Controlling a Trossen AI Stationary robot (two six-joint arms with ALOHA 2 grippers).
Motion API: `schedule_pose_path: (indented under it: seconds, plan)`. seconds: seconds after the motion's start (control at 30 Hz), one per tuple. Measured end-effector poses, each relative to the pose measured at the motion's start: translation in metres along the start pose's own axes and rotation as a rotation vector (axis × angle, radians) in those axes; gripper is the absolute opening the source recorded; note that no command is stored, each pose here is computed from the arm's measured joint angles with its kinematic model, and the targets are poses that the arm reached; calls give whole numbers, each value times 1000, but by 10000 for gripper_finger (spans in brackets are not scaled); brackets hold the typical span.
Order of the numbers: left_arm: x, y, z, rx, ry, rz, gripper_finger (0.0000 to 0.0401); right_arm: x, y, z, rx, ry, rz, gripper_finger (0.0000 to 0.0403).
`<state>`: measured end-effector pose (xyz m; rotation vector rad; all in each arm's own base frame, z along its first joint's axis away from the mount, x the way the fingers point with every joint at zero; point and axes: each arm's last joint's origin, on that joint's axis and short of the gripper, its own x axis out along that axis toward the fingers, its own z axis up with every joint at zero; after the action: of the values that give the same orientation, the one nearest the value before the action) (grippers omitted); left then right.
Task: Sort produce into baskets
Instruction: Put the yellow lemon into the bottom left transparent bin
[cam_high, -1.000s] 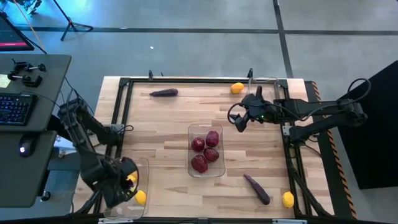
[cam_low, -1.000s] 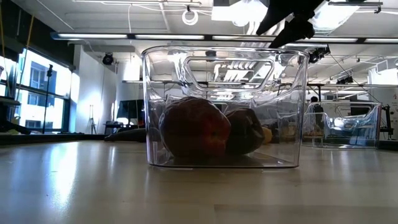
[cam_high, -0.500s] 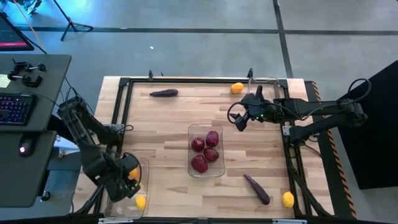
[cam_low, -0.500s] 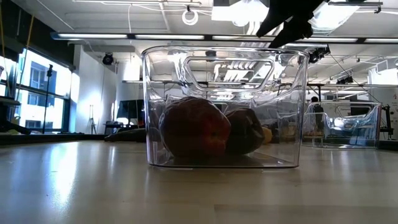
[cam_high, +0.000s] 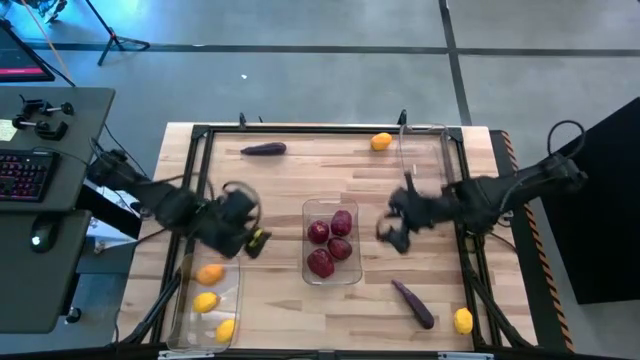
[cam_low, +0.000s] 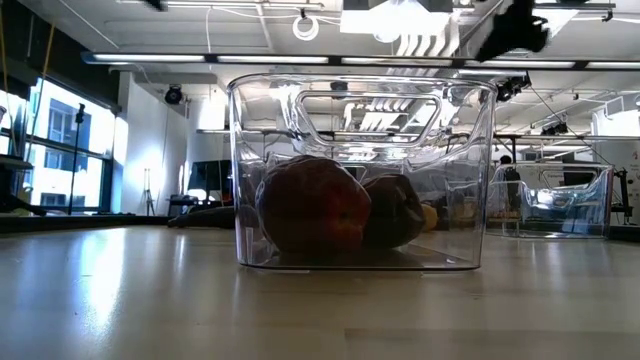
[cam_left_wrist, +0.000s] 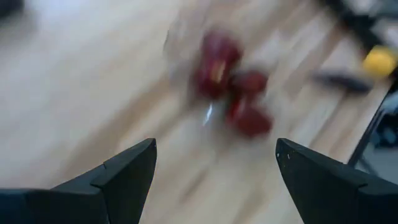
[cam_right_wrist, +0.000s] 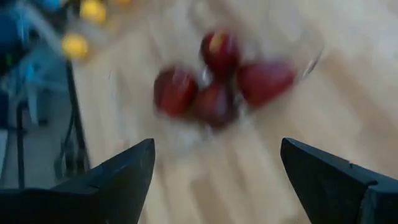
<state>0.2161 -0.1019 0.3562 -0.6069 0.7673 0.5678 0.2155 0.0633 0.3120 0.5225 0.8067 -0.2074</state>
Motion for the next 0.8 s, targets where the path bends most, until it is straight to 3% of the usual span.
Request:
schedule_pose_path:
  seconds: [0.23,0.4,0.53,0.8]
  plan:
    - [14,-16,47,80,-263,-142,315,-11,34,-72,86,242,-66,339]
    - [15,-16,57,58,-352,-122,315,-11,50,-121,172,469,-170,339]
    - [15,-16,58,39,-370,-116,315,3,69,-152,151,659,-176,339]
    - [-2,-5,71,86,-441,-133,315,45,77,-203,16,992,-339,339]
